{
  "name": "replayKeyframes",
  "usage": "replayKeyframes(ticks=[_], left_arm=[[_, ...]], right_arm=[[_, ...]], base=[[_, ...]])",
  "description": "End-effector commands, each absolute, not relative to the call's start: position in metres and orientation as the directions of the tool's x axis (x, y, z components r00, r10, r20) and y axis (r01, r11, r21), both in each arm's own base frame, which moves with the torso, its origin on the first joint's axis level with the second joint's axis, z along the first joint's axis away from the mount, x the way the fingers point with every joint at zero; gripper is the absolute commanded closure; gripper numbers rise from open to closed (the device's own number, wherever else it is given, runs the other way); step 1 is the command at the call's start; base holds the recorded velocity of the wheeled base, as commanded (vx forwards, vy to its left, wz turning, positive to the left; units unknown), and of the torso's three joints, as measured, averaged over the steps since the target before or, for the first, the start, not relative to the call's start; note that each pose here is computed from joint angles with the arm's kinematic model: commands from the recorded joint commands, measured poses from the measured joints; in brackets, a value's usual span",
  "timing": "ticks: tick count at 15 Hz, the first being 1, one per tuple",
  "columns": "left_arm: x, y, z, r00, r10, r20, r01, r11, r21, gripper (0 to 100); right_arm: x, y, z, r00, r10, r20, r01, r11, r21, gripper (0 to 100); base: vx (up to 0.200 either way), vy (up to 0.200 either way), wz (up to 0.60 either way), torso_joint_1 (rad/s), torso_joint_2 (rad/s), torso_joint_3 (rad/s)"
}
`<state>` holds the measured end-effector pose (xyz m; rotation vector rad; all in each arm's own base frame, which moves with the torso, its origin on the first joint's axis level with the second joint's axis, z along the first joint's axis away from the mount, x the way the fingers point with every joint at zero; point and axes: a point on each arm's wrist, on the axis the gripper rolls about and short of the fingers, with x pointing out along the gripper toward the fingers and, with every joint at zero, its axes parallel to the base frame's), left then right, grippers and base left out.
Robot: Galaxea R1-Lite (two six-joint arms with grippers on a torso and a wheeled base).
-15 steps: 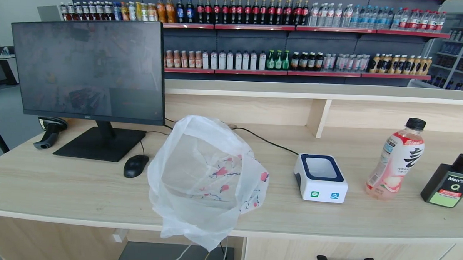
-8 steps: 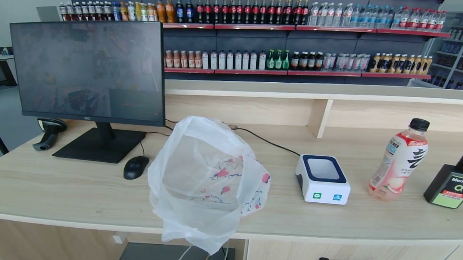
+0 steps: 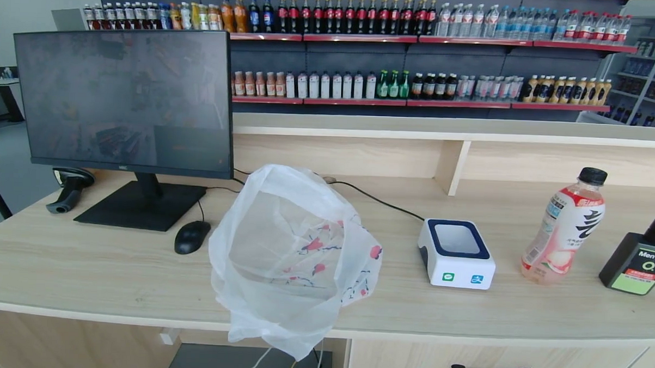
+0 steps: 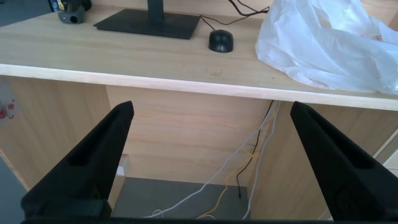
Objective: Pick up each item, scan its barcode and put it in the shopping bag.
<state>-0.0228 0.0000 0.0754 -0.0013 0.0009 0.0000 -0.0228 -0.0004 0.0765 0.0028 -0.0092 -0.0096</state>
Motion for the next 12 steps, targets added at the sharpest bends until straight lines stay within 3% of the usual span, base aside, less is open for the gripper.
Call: replayKeyframes(ticks=[1, 3, 5, 12], left_arm=[[-0.023, 0.0, 0.075, 1.0, 0.0, 0.0, 0.0, 1.0, -0.002, 0], [-0.023, 0.0, 0.075, 1.0, 0.0, 0.0, 0.0, 1.0, -0.002, 0], [-0.023, 0.0, 0.075, 1.0, 0.0, 0.0, 0.0, 1.0, -0.002, 0], [-0.023, 0.0, 0.075, 1.0, 0.0, 0.0, 0.0, 1.0, -0.002, 0]], right_arm=[[-0.025, 0.0, 0.087, 0.998, 0.003, 0.061, -0.004, 1.0, 0.008, 0], [-0.029, 0.0, 0.137, 0.99, 0.046, 0.133, -0.048, 0.999, 0.015, 0], [-0.016, 0.0, 0.158, 0.994, 0.061, 0.089, -0.063, 0.998, 0.016, 0], [0.031, 0.006, 0.184, 0.981, 0.183, -0.072, -0.18, 0.983, 0.041, 0]], base=[[0.0, 0.0, 0.0, 0.0, 0.0, 0.0], [0.0, 0.0, 0.0, 0.0, 0.0, 0.0], [0.0, 0.0, 0.0, 0.0, 0.0, 0.0], [0.0, 0.0, 0.0, 0.0, 0.0, 0.0]])
